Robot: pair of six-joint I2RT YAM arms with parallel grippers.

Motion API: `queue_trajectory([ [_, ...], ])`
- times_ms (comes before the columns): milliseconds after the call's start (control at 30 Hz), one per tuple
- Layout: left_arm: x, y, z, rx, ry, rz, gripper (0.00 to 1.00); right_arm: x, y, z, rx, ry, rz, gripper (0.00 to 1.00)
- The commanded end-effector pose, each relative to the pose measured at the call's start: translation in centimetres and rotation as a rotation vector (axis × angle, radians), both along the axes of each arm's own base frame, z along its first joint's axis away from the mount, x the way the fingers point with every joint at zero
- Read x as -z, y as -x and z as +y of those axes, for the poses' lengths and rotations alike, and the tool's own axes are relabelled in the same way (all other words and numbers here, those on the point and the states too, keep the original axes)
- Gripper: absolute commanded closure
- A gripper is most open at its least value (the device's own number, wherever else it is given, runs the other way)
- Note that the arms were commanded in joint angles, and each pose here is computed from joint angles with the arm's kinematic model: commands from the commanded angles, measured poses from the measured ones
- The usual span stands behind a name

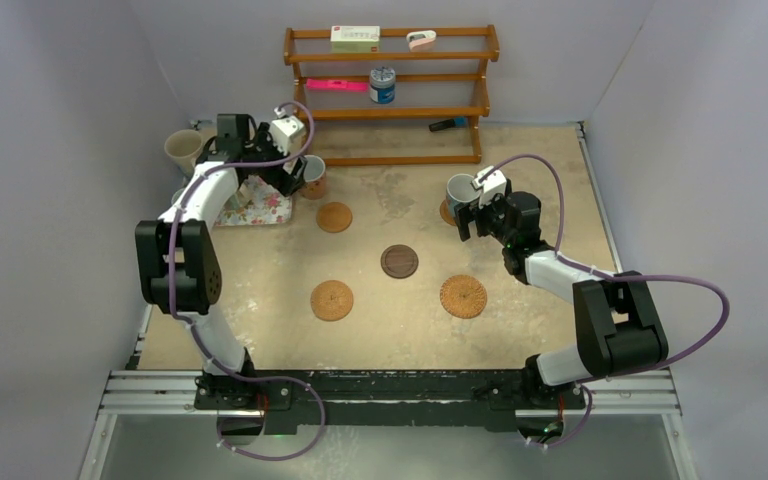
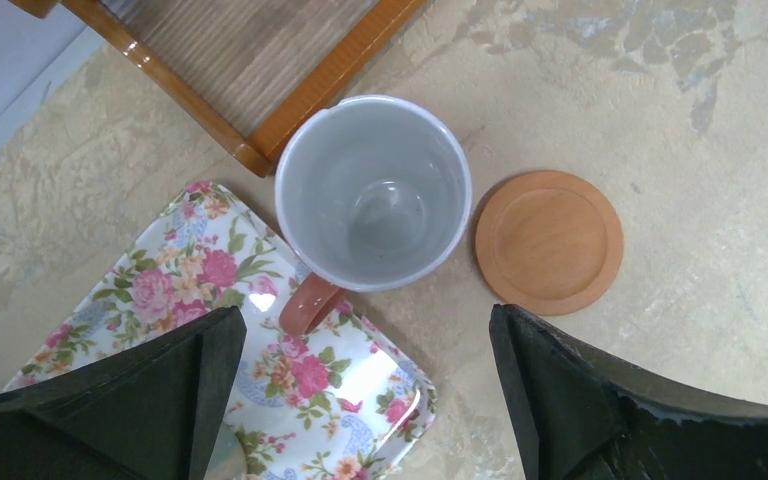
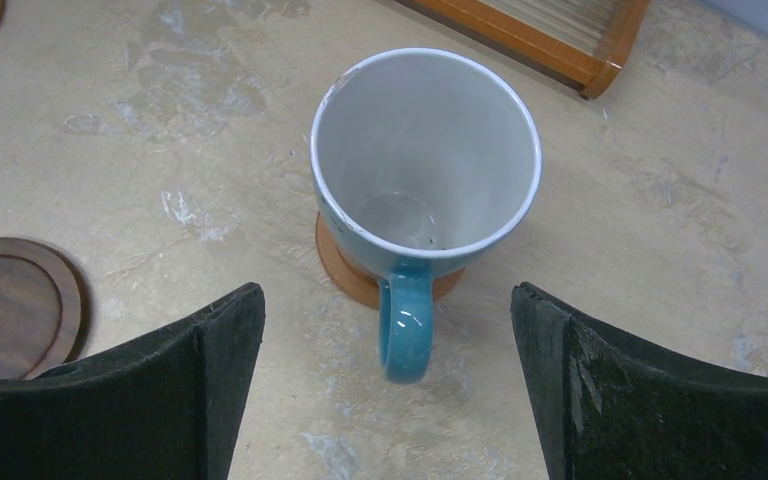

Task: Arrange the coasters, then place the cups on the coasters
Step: Pick up the cup at the center of the board.

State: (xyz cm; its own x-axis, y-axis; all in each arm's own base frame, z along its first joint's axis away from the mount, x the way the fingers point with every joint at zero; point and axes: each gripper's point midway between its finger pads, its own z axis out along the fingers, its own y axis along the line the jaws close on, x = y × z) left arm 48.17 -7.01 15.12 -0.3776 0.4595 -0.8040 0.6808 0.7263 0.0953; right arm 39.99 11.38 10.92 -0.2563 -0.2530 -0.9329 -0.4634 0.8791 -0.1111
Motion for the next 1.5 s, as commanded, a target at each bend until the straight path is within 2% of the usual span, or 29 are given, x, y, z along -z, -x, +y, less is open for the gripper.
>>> queue_trajectory([
  [0, -1.2, -1.0, 1.1, 0.059, -0.017, -0.055, 0.0, -1.6, -1.1, 0.0, 0.003, 0.005, -0.043, 0.06],
  [500, 1.9, -2.1, 1.0, 0.171, 0.035, 0.018, 0.01, -1.4, -1.1, 0.0, 0.002, 0.008, -0.039, 0.06],
  [933, 4.3, -1.0, 0.5, 0.223, 0.05, 0.091, 0.09, -1.4, -1.1, 0.0, 0.003, 0.008, -0.039, 0.06],
  [1267, 4.1, 0.1, 0.3, 0.232, 0.06, 0.109, 0.27, -1.3, -1.1, 0.1, 0.0, 0.006, -0.037, 0.06],
  [1467, 3.7, 0.3, 0.6, 0.17, 0.059, 0.079, 0.37, -1.5, -1.1, 0.0, 0.0, 0.006, -0.042, 0.06],
])
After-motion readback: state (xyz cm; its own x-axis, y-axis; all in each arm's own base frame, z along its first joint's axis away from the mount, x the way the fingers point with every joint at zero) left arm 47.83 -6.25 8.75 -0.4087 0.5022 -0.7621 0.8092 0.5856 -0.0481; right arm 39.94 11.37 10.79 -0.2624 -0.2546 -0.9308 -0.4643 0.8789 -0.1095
